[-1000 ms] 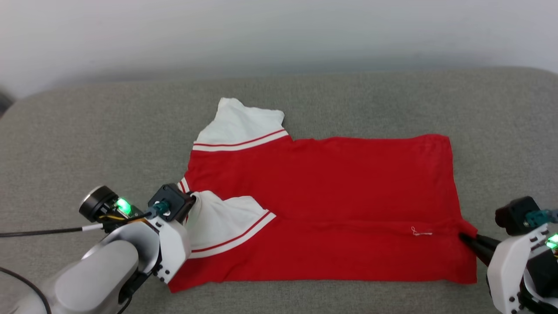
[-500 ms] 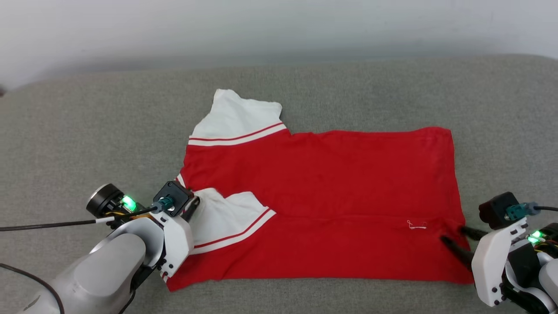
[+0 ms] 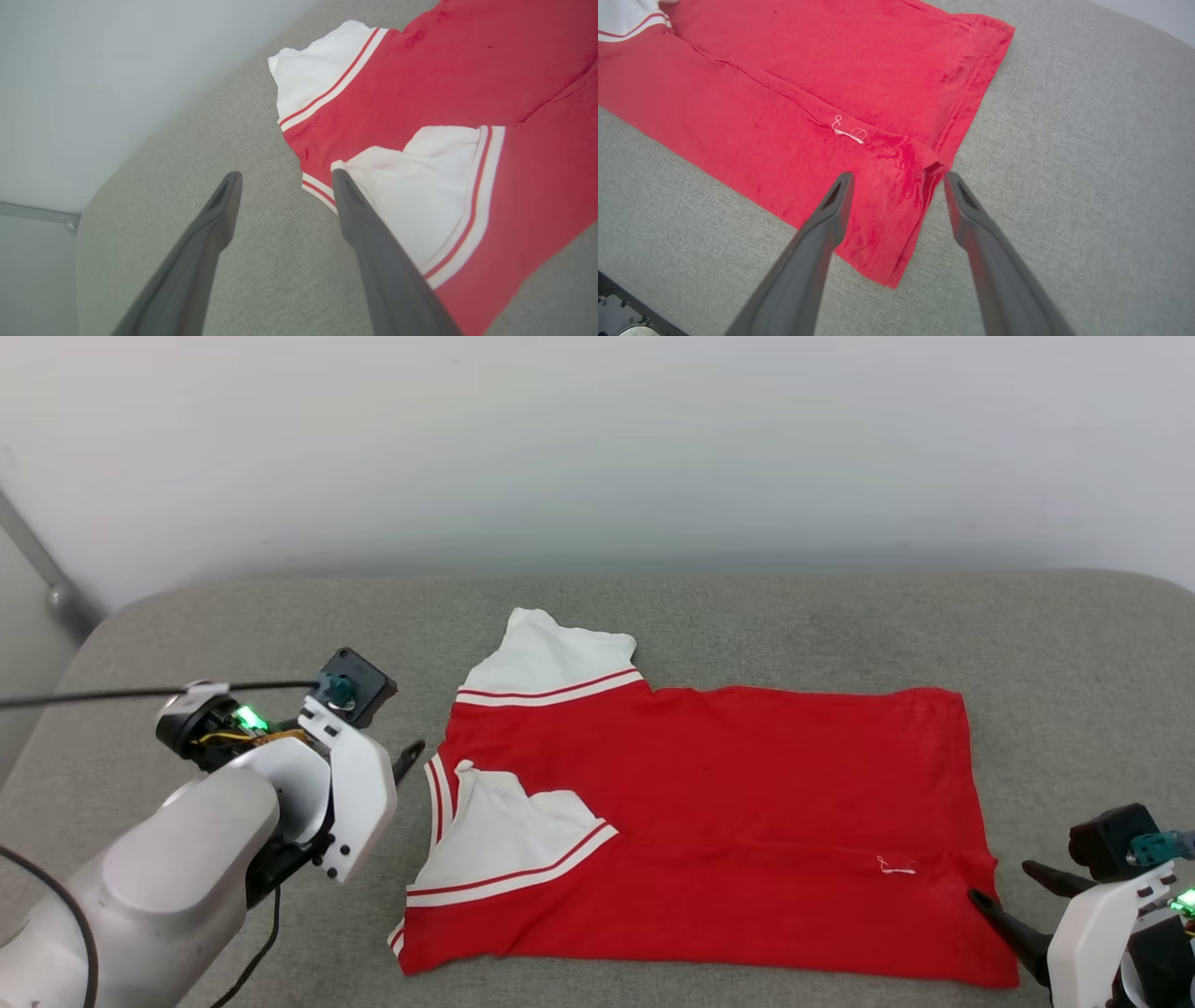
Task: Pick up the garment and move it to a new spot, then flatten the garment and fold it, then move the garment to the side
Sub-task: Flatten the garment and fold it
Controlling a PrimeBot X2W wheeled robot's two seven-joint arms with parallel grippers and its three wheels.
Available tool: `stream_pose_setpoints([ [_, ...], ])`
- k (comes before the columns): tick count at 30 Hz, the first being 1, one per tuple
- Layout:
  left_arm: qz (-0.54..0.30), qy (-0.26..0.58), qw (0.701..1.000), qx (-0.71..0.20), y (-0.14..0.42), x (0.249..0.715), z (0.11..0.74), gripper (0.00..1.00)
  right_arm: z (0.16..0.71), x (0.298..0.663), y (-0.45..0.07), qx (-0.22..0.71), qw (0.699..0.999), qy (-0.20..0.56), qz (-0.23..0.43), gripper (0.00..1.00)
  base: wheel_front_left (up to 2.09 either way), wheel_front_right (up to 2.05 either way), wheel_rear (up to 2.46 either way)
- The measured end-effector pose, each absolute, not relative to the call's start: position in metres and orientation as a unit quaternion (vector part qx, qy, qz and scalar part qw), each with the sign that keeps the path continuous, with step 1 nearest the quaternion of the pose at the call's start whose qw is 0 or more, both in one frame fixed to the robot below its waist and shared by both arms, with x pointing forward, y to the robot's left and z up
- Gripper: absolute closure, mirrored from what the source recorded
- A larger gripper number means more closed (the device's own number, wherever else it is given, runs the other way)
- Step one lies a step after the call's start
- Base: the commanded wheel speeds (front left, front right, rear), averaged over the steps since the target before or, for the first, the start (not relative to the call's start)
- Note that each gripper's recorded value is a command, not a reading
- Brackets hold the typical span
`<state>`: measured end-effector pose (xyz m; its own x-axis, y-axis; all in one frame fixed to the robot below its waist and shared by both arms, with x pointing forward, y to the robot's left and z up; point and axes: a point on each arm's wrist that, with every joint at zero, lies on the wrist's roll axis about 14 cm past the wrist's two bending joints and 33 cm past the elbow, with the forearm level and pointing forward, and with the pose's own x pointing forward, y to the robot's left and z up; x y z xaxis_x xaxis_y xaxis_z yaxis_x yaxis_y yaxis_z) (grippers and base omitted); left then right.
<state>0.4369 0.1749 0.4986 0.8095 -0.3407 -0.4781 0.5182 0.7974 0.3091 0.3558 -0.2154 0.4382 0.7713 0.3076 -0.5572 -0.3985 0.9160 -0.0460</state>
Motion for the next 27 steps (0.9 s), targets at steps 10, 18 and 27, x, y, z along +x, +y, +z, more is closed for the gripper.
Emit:
stream_pose_setpoints([
  [10,-0.266,0.395,0.85,0.225,0.162,0.396,0.479,0.0,0.44,0.351,-0.204,-0.081,0.936,0.28,0.197,0.0,0.0,0.0,0.0],
  [18,-0.29,0.492,0.785,0.239,0.154,0.371,0.444,0.0,0.438,0.351,-0.2,-0.079,0.933,0.29,0.199,0.0,0.0,0.0,0.0],
  [27,-0.288,0.562,0.737,0.24,0.164,0.355,0.398,0.0,0.428,0.355,-0.205,-0.074,0.929,0.307,0.193,0.0,0.0,0.0,0.0],
])
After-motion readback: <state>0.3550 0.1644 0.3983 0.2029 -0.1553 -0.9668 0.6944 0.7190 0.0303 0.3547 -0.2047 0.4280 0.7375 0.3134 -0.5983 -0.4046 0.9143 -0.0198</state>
